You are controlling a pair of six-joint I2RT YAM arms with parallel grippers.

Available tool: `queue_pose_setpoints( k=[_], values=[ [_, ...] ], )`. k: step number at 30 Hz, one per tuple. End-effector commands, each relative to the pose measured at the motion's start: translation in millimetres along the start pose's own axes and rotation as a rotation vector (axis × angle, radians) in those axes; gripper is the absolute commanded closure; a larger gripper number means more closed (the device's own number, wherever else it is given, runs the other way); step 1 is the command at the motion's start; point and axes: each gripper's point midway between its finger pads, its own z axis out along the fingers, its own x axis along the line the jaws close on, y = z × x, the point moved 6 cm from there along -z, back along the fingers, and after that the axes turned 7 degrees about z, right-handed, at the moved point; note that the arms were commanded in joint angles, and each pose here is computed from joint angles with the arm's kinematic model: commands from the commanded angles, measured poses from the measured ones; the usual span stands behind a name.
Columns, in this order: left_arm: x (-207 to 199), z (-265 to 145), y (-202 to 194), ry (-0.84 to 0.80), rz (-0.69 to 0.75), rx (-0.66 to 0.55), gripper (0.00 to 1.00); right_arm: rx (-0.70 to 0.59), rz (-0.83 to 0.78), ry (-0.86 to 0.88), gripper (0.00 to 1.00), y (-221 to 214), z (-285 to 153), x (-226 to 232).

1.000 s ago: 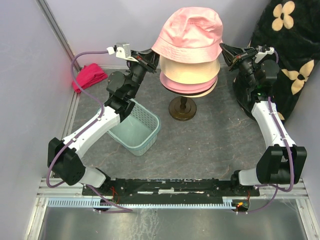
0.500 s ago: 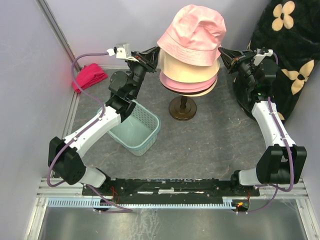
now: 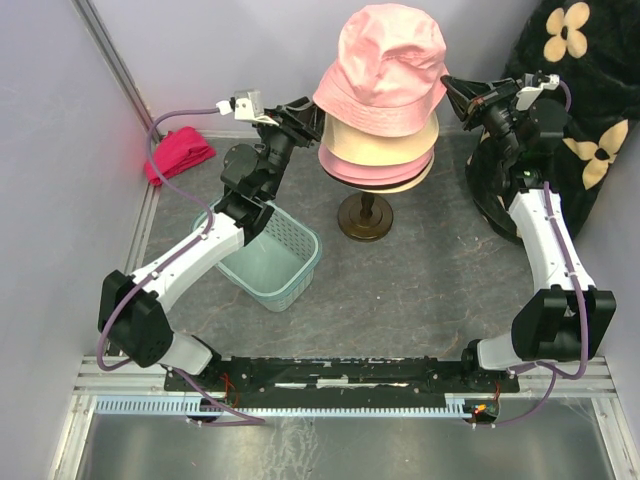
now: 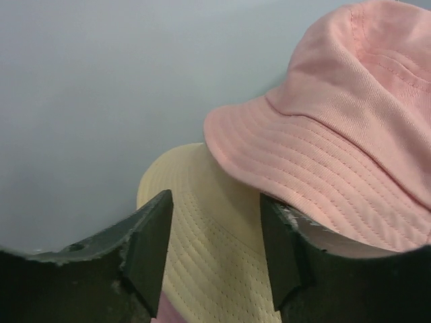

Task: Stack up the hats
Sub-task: Stack the hat on the hat.

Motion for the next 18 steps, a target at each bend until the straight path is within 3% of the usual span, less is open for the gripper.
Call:
queue_pose_setpoints(
  k=[1, 9, 18],
  values=[
    [-12, 0, 14, -0.067, -0.048, -0.056, 0.35, 0.031, -0.064, 0.069, 0.98, -5, 0, 27],
    [-13, 3, 19, -0.067, -0.055, -0.080, 0.26, 0.036, -0.066, 0.060, 0.98, -5, 1, 27],
    [-23, 10, 31, -0.139, -0.009, -0.139, 0.23, 0.055, -0.064, 0.061, 0.98, -5, 4, 30]
  ],
)
